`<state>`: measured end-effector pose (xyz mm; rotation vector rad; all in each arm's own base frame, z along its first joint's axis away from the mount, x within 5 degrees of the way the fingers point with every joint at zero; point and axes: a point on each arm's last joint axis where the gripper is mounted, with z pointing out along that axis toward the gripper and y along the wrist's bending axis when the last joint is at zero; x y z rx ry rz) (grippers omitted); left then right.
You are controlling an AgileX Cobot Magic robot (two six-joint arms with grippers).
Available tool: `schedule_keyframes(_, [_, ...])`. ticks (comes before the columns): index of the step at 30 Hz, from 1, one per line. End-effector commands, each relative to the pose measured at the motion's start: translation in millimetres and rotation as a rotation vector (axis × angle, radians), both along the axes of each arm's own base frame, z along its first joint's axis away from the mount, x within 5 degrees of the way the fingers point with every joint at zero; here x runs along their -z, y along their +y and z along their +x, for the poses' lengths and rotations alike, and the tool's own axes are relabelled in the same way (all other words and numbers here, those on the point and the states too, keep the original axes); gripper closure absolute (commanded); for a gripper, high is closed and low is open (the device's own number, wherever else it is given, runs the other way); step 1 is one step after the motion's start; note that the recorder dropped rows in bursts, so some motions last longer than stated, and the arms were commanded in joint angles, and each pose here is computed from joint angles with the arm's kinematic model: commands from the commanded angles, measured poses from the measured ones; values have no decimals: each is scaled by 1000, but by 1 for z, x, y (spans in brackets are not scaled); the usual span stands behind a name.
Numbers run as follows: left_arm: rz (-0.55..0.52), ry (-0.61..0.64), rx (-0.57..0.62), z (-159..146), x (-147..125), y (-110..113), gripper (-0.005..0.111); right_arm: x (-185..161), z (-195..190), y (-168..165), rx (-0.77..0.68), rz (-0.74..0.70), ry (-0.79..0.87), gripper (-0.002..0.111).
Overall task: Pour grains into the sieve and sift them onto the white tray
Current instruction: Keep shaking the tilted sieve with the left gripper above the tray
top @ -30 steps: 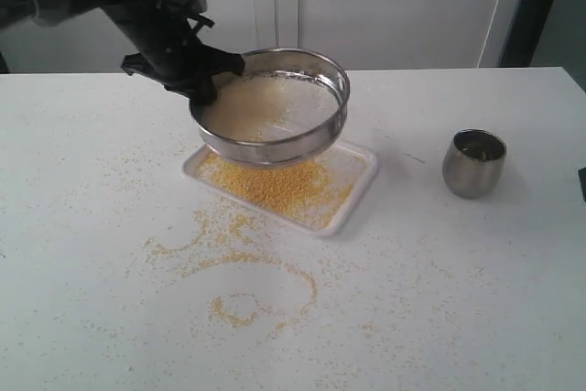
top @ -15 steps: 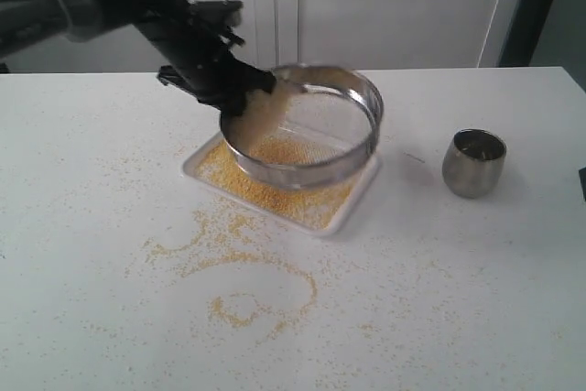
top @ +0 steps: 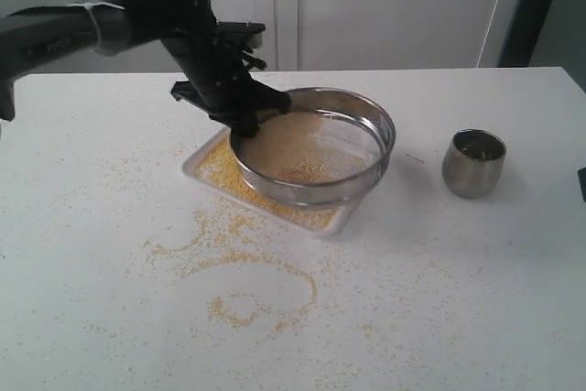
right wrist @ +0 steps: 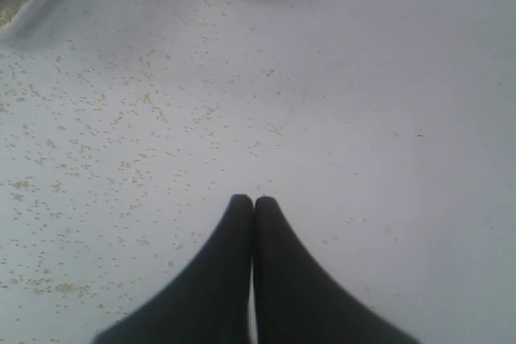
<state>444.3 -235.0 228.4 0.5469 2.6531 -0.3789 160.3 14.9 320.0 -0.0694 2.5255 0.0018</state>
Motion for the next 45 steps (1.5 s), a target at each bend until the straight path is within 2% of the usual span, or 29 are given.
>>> schedule_keyframes(1, [-166, -8, -111, 15, -28, 34, 107, -1, 0, 0, -3, -3, -10, 108])
schedule_keyframes(3, [-234, 37, 72, 2, -10, -3, 107, -1, 0, 0, -3, -3, -10, 108])
schedule_keyframes(5, [-196, 34, 192, -10, -2, -25, 107, -1, 0, 0, -3, -3, -10, 108])
schedule_keyframes(7, [-50, -35, 181, -7, -10, -16, 107, -1, 0, 0, -3, -3, -10, 108])
schedule_keyframes(9, [81, -86, -12, 8, -27, 22, 107, -1, 0, 0, -3, -3, -10, 108])
schedule_keyframes(11, [45, -64, -164, 16, -35, 49, 107, -1, 0, 0, -3, -3, -10, 108])
schedule_keyframes(13, [-73, -13, -107, 16, -30, 44, 107, -1, 0, 0, -3, -3, -10, 108])
schedule_keyframes(15, [-170, 15, 122, 5, -14, 9, 107, -1, 0, 0, -3, -3, -10, 108])
schedule_keyframes(16, [-158, 19, 191, -1, -9, -5, 107, -1, 0, 0, -3, -3, -10, 108])
schedule_keyframes(17, [-121, 15, 197, -5, -6, -11, 107, -1, 0, 0, -3, -3, -10, 108])
schedule_keyframes(19, [-2, -50, 118, 2, -14, 0, 107, -1, 0, 0, -3, -3, -10, 108])
schedule_keyframes(20, [39, -81, 31, 8, -23, 14, 107, -1, 0, 0, -3, -3, -10, 108])
schedule_keyframes(21, [46, -102, -53, 14, -34, 29, 107, -1, 0, 0, -3, -3, -10, 108])
schedule_keyframes(23, [-8, -98, -133, 21, -44, 50, 107, -1, 0, 0, -3, -3, -10, 108])
schedule_keyframes(25, [-74, -57, -99, 22, -39, 50, 107, -1, 0, 0, -3, -3, -8, 108])
schedule_keyframes(28, [-161, 21, 87, 10, -14, 11, 107, -1, 0, 0, -3, -3, -8, 108])
schedule_keyframes(30, [-86, -10, 172, 3, -9, -3, 107, -1, 0, 0, -3, -3, -8, 108])
schedule_keyframes(31, [-10, -49, 174, 3, -13, -1, 107, -1, 0, 0, -3, -3, -8, 108])
schedule_keyframes(32, [55, -81, 147, 5, -19, 7, 107, -1, 0, 0, -3, -3, -8, 108])
schedule_keyframes(34, [160, -121, -44, 16, -32, 38, 107, -1, 0, 0, -3, -3, -8, 108])
schedule_keyframes(35, [142, -113, -135, 20, -35, 48, 107, -1, 0, 0, -3, -3, -8, 108])
schedule_keyframes(36, [75, -86, -204, 23, -35, 55, 107, -1, 0, 0, -3, -3, -8, 108])
schedule_keyframes(37, [-5, -50, -193, 25, -29, 50, 107, -1, 0, 0, -3, -3, -8, 108])
schedule_keyframes(39, [-163, 4, 0, 18, -15, 17, 107, -1, 0, 0, -3, -3, -10, 108])
schedule_keyframes(40, [-206, 18, 113, 10, -7, -4, 107, -1, 0, 0, -3, -3, -10, 108])
schedule_keyframes(41, [-201, 18, 175, 4, -3, -18, 107, -1, 0, 0, -3, -3, -10, 108])
schedule_keyframes(42, [-132, -2, 206, -2, 0, -27, 107, -1, 0, 0, -3, -3, -10, 108])
schedule_keyframes(43, [-59, -28, 200, -2, 0, -27, 107, -1, 0, 0, -3, -3, -10, 108])
schedule_keyframes(45, [145, -95, 98, 4, -13, -6, 107, -1, 0, 0, -3, -3, -10, 108])
